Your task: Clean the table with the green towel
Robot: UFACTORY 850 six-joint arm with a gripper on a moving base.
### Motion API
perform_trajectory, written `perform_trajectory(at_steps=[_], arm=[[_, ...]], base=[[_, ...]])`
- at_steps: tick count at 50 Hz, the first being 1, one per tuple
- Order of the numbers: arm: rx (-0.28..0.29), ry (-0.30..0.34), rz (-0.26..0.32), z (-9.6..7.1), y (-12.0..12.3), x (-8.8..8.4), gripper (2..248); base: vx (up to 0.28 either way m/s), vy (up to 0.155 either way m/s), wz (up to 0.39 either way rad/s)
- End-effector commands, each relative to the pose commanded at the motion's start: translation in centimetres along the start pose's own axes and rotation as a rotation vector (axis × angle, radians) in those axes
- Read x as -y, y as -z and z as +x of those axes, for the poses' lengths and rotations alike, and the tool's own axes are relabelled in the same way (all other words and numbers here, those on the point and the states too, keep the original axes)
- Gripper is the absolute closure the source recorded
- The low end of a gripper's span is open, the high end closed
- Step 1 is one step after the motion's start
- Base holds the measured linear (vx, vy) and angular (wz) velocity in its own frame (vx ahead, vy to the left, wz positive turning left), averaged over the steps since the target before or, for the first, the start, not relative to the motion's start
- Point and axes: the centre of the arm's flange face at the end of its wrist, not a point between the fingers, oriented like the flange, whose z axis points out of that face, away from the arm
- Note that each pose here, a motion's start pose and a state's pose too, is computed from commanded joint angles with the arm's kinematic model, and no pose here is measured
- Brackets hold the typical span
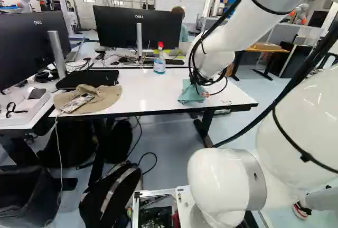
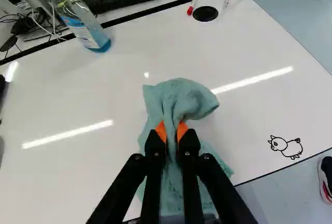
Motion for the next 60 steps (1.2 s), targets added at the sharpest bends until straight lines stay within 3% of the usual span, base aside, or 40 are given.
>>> perform_trajectory(at_steps=[60], arm=[[-0.018,-0.160,-0.160,2.5,-1.0,-9.0,208]], base=[[0.000,0.000,0.000]])
